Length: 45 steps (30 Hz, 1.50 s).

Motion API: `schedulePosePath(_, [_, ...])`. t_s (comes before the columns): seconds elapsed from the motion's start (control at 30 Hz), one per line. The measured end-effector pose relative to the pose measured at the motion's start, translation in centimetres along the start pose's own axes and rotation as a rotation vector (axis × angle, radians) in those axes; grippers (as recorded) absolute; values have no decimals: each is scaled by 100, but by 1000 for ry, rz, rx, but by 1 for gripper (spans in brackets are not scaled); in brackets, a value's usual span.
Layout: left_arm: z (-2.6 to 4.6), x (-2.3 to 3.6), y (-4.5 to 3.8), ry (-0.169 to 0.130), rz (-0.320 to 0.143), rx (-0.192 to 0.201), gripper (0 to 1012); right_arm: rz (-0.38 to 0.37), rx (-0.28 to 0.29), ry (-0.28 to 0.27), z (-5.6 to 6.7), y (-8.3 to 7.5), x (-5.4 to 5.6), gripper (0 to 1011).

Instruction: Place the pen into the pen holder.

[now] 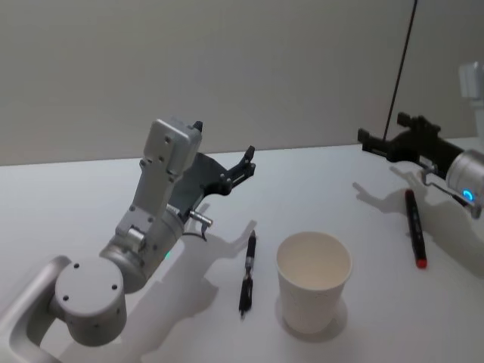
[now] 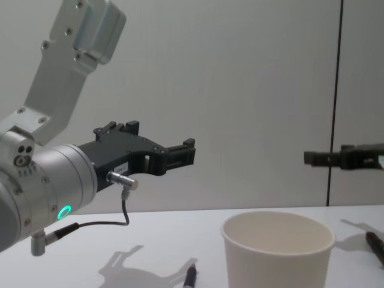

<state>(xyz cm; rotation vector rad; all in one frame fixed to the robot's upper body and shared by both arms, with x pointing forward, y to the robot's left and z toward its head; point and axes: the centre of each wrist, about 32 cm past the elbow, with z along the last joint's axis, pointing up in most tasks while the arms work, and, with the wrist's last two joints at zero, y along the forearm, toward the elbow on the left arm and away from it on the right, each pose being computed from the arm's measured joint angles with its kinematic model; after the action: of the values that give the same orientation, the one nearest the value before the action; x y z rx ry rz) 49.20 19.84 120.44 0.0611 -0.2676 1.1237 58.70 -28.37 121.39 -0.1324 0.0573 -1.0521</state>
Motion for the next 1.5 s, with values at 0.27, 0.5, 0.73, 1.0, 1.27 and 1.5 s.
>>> schedulePosePath(0.27, [0, 0, 0, 0, 0, 0, 1001, -32, -4, 1, 195, 216, 96, 1001])
schedulePosePath(0.5, [0, 0, 0, 0, 0, 0, 1001, -48, -7, 1, 297, 320, 138, 1001])
schedulePosePath(0.73, [0, 0, 0, 0, 0, 0, 1001, -57, -7, 1, 370, 385, 160, 1001])
schedulePosePath(1.0, [0, 0, 0, 0, 0, 0, 1001, -66, -17, -3, 393, 402, 165, 1001])
schedulePosePath(1.27, [0, 0, 0, 0, 0, 0, 1001, -121, -55, -5, 399, 375, 117, 1001])
schedulePosePath(1.5, [0, 0, 0, 0, 0, 0, 1001, -185, -91, 6, 384, 310, 41, 1001])
